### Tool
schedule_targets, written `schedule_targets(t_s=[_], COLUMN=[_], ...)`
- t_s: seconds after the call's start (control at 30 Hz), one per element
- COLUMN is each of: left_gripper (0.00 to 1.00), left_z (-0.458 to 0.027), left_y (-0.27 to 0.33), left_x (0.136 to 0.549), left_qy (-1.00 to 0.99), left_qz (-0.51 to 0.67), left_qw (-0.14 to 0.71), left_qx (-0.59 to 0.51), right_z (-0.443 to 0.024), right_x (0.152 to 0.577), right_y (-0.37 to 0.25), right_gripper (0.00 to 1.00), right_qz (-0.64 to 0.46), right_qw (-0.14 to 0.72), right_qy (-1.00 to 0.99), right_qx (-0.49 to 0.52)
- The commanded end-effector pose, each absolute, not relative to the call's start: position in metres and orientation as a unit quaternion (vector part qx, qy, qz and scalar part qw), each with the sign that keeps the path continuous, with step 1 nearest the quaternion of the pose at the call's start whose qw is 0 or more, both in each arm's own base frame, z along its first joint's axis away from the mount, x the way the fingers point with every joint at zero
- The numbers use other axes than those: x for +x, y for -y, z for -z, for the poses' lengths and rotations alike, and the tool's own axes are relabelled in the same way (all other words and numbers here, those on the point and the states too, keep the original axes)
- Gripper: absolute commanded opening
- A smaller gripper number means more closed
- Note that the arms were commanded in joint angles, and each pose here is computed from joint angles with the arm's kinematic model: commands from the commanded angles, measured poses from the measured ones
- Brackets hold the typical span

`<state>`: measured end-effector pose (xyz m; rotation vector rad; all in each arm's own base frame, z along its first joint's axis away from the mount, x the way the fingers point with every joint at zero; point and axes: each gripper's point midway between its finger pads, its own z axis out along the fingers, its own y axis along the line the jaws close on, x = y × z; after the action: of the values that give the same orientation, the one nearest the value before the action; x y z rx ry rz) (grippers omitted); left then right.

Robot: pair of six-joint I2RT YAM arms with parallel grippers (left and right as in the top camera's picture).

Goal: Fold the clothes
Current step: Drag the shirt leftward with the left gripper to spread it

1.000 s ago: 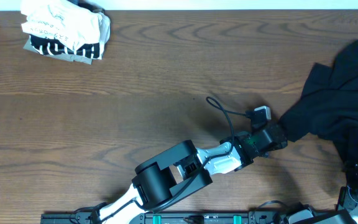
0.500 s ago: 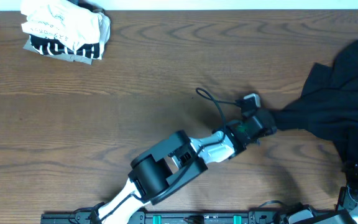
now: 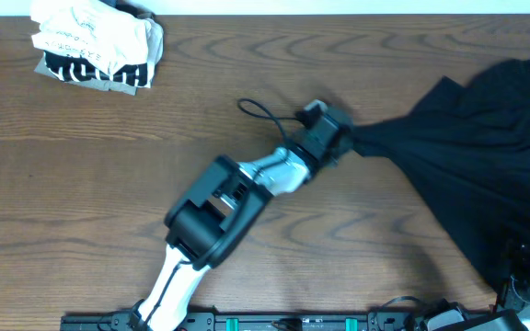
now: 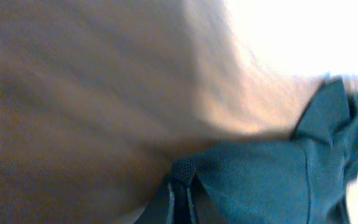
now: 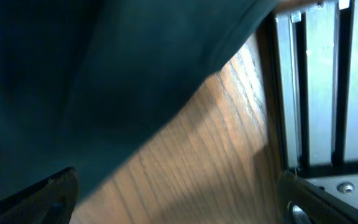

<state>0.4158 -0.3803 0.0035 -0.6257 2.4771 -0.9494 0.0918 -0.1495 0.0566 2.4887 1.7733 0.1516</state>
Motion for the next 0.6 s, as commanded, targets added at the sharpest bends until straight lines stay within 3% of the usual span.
schedule_targets(t_s=[0.0,0.3,0.57], left_gripper=[0.06,0.06,0.06], left_z=[0.025,0.038,0.053], left_y=[0.326,0.232,0.162], left_x=[0.434,0.469,0.467], left_qy=[-0.899,-0.894,-0.885], left_qz=[0.293,0.249,0.207], left_qw=[0.188,0.177,0.130], left_qx=[-0.266,-0.327,-0.396], right_z=[-0.056,-0.056,-0.057], right_x=[0.088,0.087,0.094], right_y=[0.148,0.143,0.138], right_gripper=[0.99,0.99,0.99], right_qz=[-0.045,-0.050,-0.060], right_qw=[0.035,0.027,0.025], right_qy=[-0.582,-0.590,-0.602], right_qx=[0.811,0.805,0.796])
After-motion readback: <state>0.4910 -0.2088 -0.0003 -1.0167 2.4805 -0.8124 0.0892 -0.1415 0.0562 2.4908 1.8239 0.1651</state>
